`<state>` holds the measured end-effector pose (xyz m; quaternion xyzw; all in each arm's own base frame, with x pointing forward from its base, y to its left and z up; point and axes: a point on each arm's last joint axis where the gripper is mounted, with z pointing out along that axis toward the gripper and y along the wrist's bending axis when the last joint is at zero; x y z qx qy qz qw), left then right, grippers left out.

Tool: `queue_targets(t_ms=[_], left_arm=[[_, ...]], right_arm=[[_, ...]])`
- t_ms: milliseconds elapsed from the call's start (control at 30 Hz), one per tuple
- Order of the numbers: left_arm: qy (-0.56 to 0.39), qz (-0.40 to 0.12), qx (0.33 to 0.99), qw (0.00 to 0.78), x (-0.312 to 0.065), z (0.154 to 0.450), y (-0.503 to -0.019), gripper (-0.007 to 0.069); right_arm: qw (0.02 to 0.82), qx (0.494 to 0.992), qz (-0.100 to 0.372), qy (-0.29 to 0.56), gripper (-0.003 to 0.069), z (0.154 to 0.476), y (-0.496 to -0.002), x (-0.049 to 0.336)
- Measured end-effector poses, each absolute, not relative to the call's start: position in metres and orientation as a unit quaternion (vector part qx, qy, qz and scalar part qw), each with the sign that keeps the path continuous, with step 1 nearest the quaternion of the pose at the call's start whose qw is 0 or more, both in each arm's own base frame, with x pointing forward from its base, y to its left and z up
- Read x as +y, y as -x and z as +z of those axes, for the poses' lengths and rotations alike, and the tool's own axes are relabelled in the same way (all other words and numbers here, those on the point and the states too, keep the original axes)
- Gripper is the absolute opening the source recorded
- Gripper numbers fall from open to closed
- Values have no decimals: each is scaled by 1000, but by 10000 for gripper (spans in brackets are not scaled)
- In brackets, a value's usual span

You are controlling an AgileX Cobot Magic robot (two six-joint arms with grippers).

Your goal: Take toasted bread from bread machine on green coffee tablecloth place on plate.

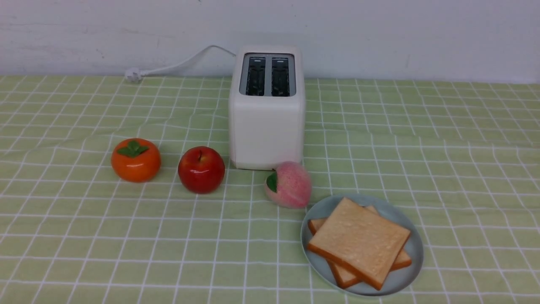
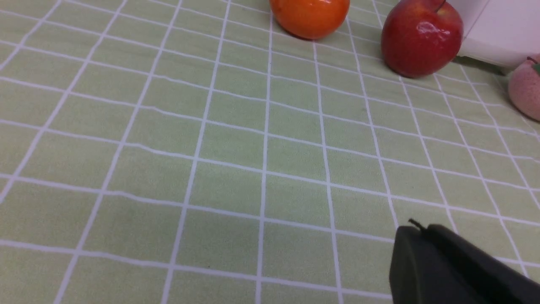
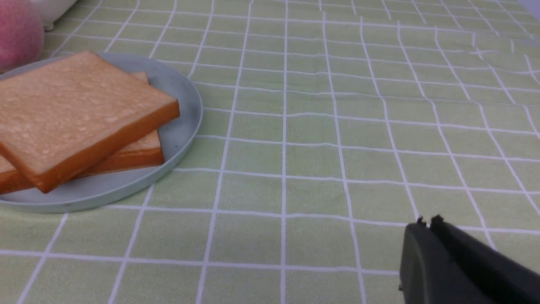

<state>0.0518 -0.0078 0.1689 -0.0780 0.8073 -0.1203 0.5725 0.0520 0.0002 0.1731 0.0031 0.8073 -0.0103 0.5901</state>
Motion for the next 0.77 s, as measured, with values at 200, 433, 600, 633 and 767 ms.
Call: queue_targets(t_ms=[200, 433, 600, 633, 767], left_arm=[[78, -120, 807, 573, -8, 169, -52, -13], [78, -120, 807, 573, -8, 169, -52, -13], [78, -120, 807, 573, -8, 169, -52, -13], [78, -120, 807, 573, -8, 169, -52, -13], [78, -120, 807, 573, -8, 169, -52, -13]], right_arm=[[590, 807, -10, -3, 11, 173, -52, 0], [590, 807, -10, -3, 18, 173, -52, 0], [590, 807, -10, -3, 22, 173, -52, 0], [590, 807, -10, -3, 22, 173, -52, 0], [590, 807, -10, -3, 27, 173, -52, 0]])
